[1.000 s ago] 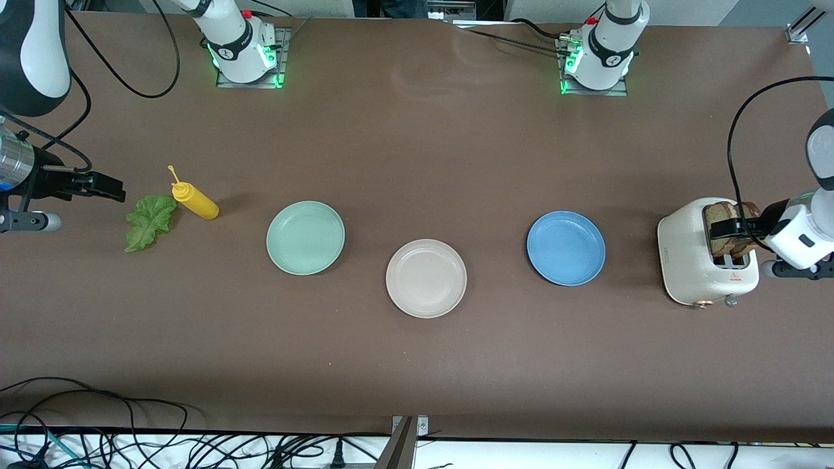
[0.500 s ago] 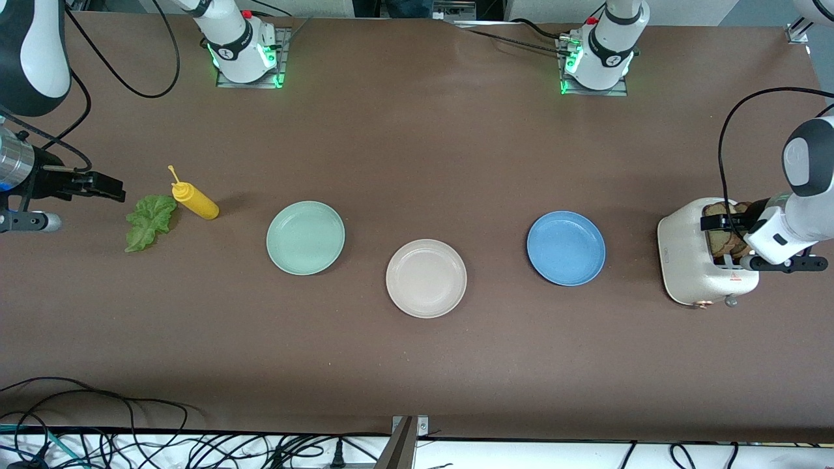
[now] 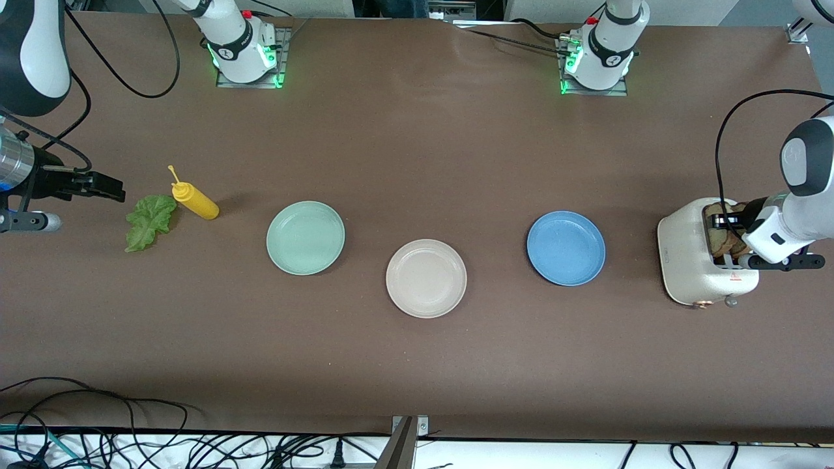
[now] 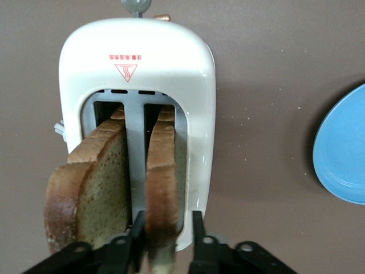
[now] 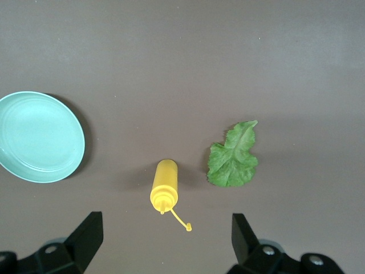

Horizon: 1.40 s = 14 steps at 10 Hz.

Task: Make sandwich on beige plate with both arms
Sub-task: 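Lower the left gripper onto the bread slice in the toaster, then grasp the bread slice and lift it out with the left gripper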

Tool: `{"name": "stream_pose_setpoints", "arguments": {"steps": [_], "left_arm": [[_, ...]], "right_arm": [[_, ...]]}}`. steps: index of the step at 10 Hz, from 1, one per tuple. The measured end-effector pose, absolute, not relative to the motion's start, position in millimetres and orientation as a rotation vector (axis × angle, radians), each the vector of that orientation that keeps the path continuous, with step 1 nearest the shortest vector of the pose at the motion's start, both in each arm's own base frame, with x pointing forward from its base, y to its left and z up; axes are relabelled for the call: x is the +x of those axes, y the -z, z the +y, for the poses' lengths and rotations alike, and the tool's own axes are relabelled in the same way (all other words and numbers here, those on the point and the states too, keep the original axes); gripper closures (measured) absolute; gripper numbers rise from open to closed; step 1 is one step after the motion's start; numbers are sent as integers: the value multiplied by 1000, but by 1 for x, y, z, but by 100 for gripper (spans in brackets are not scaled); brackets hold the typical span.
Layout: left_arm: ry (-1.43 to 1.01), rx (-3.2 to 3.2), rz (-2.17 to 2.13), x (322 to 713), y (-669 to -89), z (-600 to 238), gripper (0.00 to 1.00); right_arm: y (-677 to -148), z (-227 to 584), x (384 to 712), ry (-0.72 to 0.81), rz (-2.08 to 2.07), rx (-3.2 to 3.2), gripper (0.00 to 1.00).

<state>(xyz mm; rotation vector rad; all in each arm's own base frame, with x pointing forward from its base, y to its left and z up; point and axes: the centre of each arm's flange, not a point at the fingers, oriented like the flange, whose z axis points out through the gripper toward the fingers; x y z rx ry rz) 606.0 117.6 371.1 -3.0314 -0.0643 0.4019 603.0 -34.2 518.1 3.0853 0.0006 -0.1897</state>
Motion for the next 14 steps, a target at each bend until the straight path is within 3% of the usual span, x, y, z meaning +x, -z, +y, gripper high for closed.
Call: {"name": "stream_pose_setpoints", "arguments": {"steps": [1, 2, 10, 14], "left_arm": [[-397, -3031, -71, 606, -373, 118, 84], [-393, -3031, -76, 606, -374, 119, 87], [-326, -3028, -92, 604, -418, 118, 91], [-313, -3031, -36, 612, -485, 88, 91]], "right_arm": [[-518, -34, 603, 190, 0, 3085, 0], [-518, -34, 603, 190, 0, 3085, 0], [-518, -35, 603, 190, -1, 3085, 0], [-518, -35, 603, 190, -1, 3086, 0]]}}
